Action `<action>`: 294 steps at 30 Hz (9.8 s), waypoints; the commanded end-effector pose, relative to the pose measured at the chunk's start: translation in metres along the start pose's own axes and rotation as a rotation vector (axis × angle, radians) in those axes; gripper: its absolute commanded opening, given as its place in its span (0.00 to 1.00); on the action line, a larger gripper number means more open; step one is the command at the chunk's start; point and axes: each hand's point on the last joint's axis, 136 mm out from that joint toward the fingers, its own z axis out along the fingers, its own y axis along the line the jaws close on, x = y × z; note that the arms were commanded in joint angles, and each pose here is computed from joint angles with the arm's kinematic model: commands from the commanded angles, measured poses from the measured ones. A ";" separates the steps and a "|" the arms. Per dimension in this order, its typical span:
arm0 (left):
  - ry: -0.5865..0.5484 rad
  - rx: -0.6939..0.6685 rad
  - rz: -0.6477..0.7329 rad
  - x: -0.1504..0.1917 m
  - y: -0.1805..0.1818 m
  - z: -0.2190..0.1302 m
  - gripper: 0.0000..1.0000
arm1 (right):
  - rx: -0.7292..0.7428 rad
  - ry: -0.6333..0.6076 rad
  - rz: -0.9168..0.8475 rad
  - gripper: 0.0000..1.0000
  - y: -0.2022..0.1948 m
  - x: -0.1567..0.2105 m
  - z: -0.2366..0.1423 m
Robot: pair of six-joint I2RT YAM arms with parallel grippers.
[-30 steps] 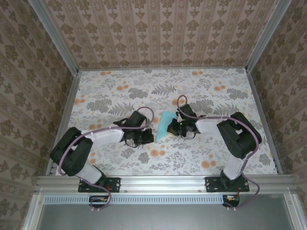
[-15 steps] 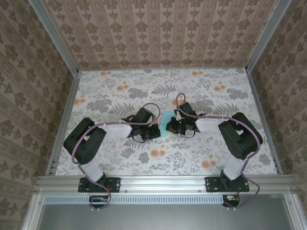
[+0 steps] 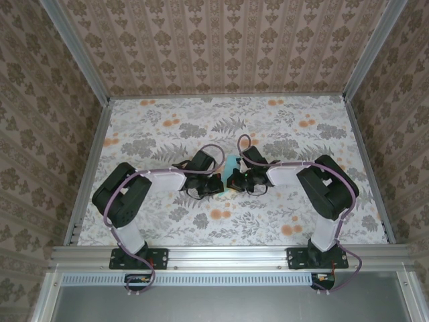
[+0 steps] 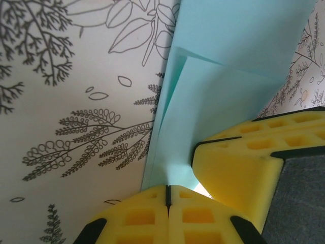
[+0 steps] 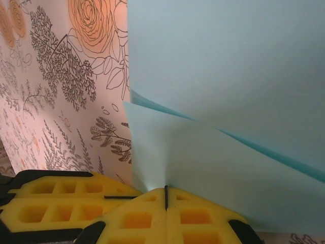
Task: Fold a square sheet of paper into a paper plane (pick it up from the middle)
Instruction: Third fold the triangle at the center of the table, then fourth fold the wing at the center of the table.
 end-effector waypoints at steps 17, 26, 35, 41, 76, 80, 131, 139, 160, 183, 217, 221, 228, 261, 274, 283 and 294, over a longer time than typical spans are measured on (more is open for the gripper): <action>0.073 -0.066 -0.010 0.011 0.009 -0.001 0.00 | 0.128 -0.214 0.191 0.03 -0.064 -0.049 -0.065; -0.031 0.055 0.107 -0.023 -0.044 -0.026 0.13 | 0.071 -0.234 0.220 0.26 -0.046 -0.045 -0.084; -0.060 -0.041 0.070 -0.040 -0.025 -0.013 0.11 | -0.010 -0.150 0.278 0.34 -0.041 -0.031 -0.067; -0.065 -0.088 0.039 -0.042 -0.010 -0.012 0.09 | -0.029 -0.111 0.259 0.34 -0.035 -0.030 -0.056; -0.056 -0.076 -0.007 -0.045 0.005 -0.014 0.14 | -0.214 0.042 0.133 0.25 -0.006 -0.021 -0.022; -0.076 -0.068 -0.004 -0.048 0.003 -0.024 0.18 | -0.175 0.026 0.144 0.05 -0.008 -0.025 -0.024; -0.531 0.061 1.148 -0.039 -0.048 -0.018 0.58 | 0.014 0.030 0.548 0.00 0.004 -0.035 -0.042; -0.509 0.097 1.202 -0.030 -0.045 -0.008 0.50 | 0.006 0.041 0.563 0.00 0.003 -0.033 -0.043; -0.395 0.200 1.056 -0.019 -0.040 0.000 0.06 | -0.022 -0.054 0.392 0.54 0.001 -0.046 -0.074; -0.319 0.294 0.589 -0.023 -0.039 -0.001 0.06 | -0.063 -0.094 0.130 0.48 -0.007 -0.039 -0.063; -0.252 0.328 0.450 -0.026 -0.037 0.005 0.15 | 0.048 -0.047 0.119 0.37 -0.034 -0.038 -0.037; -0.256 0.330 0.436 -0.029 -0.040 -0.001 0.24 | 0.087 -0.036 0.127 0.39 -0.042 -0.036 -0.035; -0.310 0.270 0.390 -0.042 -0.040 -0.030 0.39 | 0.149 -0.018 0.128 0.45 -0.054 -0.032 -0.030; -0.017 0.278 0.202 -0.019 -0.048 0.001 0.09 | 0.524 0.108 0.210 0.51 -0.117 -0.002 -0.024; 0.002 0.150 0.156 -0.021 -0.023 0.013 0.02 | 0.498 0.118 0.220 0.46 -0.114 -0.001 -0.019; 0.008 0.127 0.143 -0.020 -0.018 0.016 0.02 | 0.403 0.095 0.178 0.50 -0.095 -0.008 -0.020; 0.002 0.109 0.127 -0.022 -0.013 0.014 0.01 | 0.336 0.076 0.120 0.47 -0.082 -0.012 -0.024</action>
